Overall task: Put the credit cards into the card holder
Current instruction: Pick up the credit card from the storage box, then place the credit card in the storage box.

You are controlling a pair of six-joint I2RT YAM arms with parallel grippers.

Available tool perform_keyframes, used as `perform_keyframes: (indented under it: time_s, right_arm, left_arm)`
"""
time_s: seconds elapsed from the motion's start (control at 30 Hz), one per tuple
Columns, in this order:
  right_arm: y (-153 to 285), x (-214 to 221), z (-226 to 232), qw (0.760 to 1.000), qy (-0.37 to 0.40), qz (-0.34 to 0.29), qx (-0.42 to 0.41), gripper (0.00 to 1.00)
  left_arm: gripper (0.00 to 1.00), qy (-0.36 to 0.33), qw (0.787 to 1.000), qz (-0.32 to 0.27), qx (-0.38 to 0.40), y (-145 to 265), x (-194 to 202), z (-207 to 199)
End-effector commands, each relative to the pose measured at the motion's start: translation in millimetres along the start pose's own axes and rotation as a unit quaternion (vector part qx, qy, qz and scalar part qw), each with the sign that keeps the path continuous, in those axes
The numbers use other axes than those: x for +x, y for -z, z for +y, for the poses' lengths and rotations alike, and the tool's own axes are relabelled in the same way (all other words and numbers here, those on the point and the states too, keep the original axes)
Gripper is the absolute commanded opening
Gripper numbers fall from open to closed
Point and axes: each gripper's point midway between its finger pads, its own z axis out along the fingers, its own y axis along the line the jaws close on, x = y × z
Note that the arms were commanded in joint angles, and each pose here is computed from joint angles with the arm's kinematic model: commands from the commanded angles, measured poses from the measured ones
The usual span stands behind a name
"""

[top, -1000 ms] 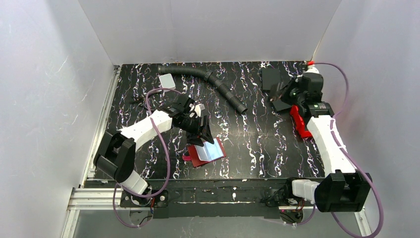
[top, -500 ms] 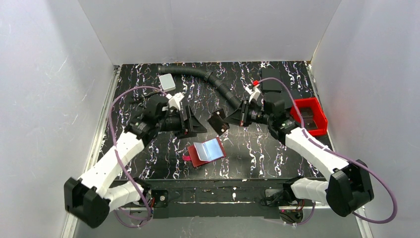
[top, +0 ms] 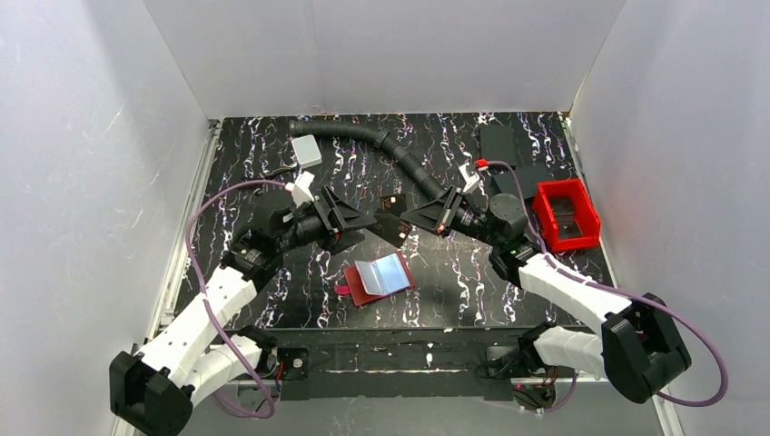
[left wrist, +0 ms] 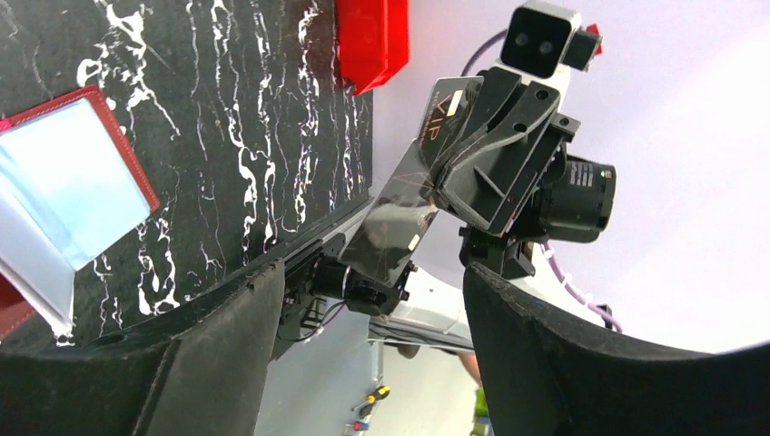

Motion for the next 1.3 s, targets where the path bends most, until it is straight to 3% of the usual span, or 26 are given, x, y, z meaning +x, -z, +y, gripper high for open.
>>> perform_keyframes:
  time_s: [0.0, 0.27, 0.4, 0.67, 0.77, 0.9, 1.03, 1.1, 1.13, 1.2, 1.27]
  right_arm:
    - [-1.1, -10.3, -5.3, 0.999, -0.033, -0.037, 0.015, 0.01]
    - [-2.6, -12.2, -1.6, 0.998, -0.048, -0.039, 0.009, 0.01]
    - [-2.2, -13.9, 1.3, 0.998, -0.052, -0.042, 0.008, 0.01]
    - [-1.1, -15.7, 3.9, 0.997, -0.065, -0.048, 0.006, 0.01]
    - [-0.1, -18.5, 5.0, 0.996, -0.064, -0.055, 0.010, 0.01]
    - [0.2, -21.0, 1.2, 0.997, -0.044, -0.052, 0.038, 0.01]
    - [23.0, -52.4, -29.4, 0.983, 0.028, -0.078, 0.164, 0.01]
    - [54.9, -80.7, -61.8, 0.952, 0.088, -0.085, 0.280, 0.01]
    - [80.7, -96.5, -81.5, 0.920, 0.109, -0.093, 0.364, 0.01]
    - [146.8, -130.6, -112.7, 0.817, 0.150, -0.117, 0.544, 0.01]
    - [214.0, -158.3, -122.2, 0.681, 0.195, -0.132, 0.693, 0.01]
  left_arm:
    - [0.70, 0.042, 0.998, -0.017, -0.032, -0.6, -2.3, 15.5]
    - [0.58, 0.050, 0.999, 0.009, 0.004, -18.6, -7.0, -4.4]
    - [0.47, 0.048, 0.999, 0.006, 0.008, -22.0, -11.7, -11.9]
    - [0.18, 0.027, 0.999, -0.027, 0.019, -18.1, -21.6, -20.3]
    - [0.02, 0.022, 0.999, -0.026, 0.017, -19.5, -21.6, -18.2]
    - [0.00, 0.011, 0.999, -0.036, 0.011, -19.6, -23.8, -12.5]
    - [0.00, -0.009, 0.999, -0.045, -0.007, -17.5, -25.8, -6.1]
    - [0.00, -0.017, 0.999, -0.039, -0.022, -16.3, -23.4, -1.0]
    - [0.00, -0.021, 0.999, -0.031, -0.035, -15.8, -21.4, 3.0]
    - [0.00, -0.033, 0.998, -0.011, -0.057, -14.6, -17.0, 8.2]
    - [0.00, -0.048, 0.996, 0.009, -0.074, -12.8, -12.5, 11.3]
